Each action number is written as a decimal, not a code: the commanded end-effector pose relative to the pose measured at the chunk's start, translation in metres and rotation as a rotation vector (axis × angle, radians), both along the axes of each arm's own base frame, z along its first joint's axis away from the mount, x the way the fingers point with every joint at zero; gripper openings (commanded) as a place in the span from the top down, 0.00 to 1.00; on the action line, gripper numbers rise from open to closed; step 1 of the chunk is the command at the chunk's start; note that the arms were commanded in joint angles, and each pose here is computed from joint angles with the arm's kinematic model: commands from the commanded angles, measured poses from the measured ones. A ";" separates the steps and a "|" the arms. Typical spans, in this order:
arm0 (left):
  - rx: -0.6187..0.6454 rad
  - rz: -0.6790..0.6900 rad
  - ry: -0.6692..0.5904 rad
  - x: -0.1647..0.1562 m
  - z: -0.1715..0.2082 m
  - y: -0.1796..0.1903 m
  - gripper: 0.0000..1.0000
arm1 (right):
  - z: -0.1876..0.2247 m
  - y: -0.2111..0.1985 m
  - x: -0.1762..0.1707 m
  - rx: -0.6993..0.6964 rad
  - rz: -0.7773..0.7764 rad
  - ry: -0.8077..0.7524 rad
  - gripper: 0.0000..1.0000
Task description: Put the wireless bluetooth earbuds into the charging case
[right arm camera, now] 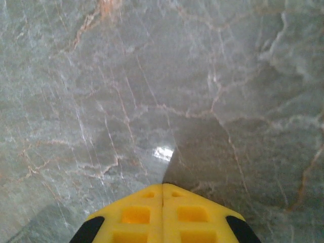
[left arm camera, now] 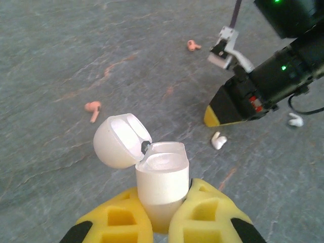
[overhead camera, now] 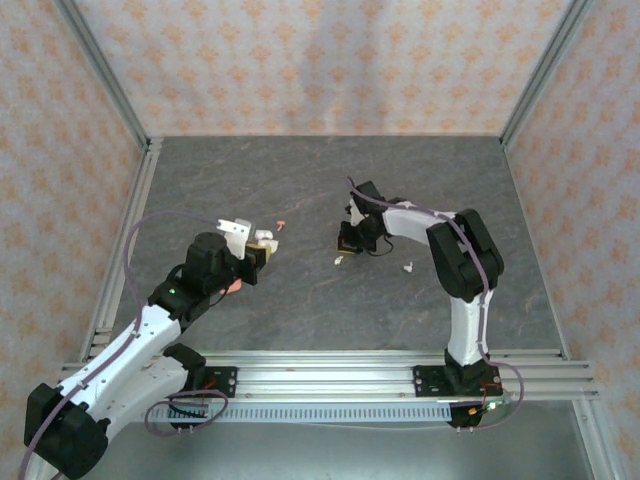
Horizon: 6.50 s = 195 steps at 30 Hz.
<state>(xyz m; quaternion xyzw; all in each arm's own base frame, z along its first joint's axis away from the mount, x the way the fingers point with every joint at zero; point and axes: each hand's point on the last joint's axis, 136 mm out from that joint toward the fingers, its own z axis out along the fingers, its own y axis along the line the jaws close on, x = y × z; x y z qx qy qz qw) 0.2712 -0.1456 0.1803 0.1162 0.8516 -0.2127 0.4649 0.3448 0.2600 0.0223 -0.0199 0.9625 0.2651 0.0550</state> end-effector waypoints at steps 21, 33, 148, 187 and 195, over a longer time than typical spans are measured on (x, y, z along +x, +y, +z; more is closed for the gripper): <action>-0.033 -0.279 -0.184 -0.024 0.037 -0.032 1.00 | 0.069 -0.018 -0.056 -0.202 -0.001 -0.096 0.70; 0.000 -0.316 -0.166 -0.037 0.026 -0.031 1.00 | 0.049 0.017 -0.053 -0.454 0.301 -0.093 0.49; -0.362 -0.422 -0.560 -0.036 0.155 -0.083 1.00 | 0.308 0.091 -0.123 0.605 0.436 -0.982 0.87; -0.328 -0.408 -0.556 -0.035 0.150 -0.080 1.00 | 0.295 0.087 -0.113 0.528 0.398 -0.953 0.58; -0.323 -0.411 -0.546 -0.037 0.142 -0.079 1.00 | 0.306 0.082 -0.109 0.522 0.347 -0.958 0.49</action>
